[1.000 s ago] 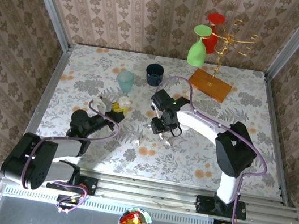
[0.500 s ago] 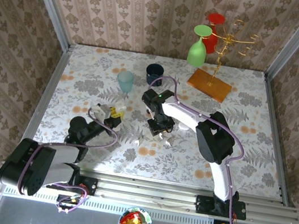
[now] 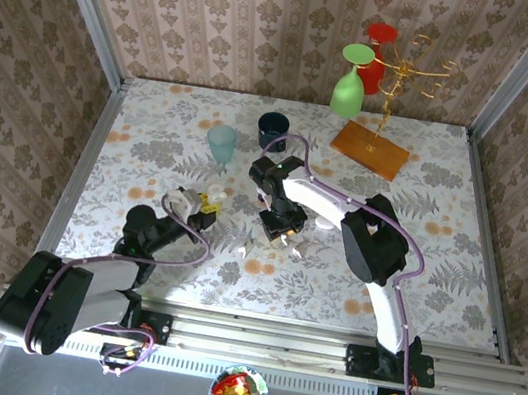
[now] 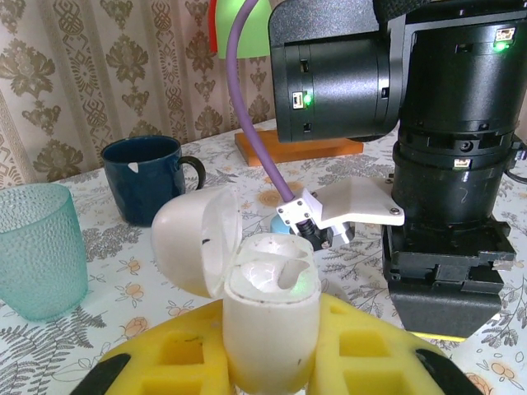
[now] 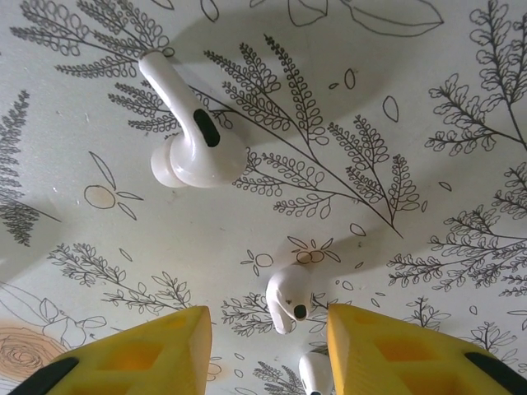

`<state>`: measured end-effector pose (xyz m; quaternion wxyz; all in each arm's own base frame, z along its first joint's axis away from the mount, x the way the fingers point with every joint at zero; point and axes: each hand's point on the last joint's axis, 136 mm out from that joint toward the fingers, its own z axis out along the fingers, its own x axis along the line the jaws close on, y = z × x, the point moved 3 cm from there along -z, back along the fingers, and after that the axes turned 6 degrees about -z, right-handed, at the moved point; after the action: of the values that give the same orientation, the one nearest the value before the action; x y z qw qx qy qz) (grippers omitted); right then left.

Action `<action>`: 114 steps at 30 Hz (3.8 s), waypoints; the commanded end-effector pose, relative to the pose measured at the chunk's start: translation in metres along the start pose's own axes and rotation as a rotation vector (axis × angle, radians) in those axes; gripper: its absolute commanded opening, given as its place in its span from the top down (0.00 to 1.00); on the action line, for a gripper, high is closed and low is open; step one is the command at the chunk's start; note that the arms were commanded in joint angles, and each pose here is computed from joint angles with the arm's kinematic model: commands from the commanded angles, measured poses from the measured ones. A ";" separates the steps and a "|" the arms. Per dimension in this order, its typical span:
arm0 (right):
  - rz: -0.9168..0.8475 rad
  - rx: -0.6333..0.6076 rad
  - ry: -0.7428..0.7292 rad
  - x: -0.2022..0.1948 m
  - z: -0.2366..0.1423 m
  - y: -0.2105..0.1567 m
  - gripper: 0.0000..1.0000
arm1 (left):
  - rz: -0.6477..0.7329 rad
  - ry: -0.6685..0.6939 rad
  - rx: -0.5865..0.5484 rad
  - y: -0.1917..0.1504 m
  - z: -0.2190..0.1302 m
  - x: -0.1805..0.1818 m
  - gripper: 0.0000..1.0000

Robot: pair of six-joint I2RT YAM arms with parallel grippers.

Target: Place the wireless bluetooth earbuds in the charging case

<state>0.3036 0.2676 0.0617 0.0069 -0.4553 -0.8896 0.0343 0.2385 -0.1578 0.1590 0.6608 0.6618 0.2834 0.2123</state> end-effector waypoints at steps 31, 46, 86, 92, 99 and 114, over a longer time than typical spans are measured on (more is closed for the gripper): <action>0.039 0.078 -0.038 -0.008 0.016 -0.004 0.62 | 0.048 -0.041 -0.017 0.011 0.004 -0.007 0.94; 0.043 0.069 -0.054 -0.011 0.021 0.003 0.70 | 0.048 -0.049 -0.016 0.010 0.004 -0.008 0.94; -0.012 -1.401 0.598 0.006 -0.218 -0.034 0.81 | 0.007 -0.357 -0.117 0.058 0.044 -0.060 0.94; -0.066 -1.461 0.678 0.017 -0.236 -0.038 0.81 | 0.014 -0.425 -0.138 0.065 0.053 -0.072 0.94; -0.109 -1.418 0.681 0.027 -0.230 -0.032 0.81 | 0.022 -0.431 -0.152 0.070 0.056 -0.076 0.94; -0.114 -1.426 0.689 0.030 -0.225 -0.025 0.82 | 0.020 -0.452 -0.153 0.071 0.059 -0.080 0.94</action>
<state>0.2748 0.2841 0.2723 -0.0036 -0.3131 -0.6763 -0.6668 0.2261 -0.2483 0.2190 0.7368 0.6581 0.1297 0.0848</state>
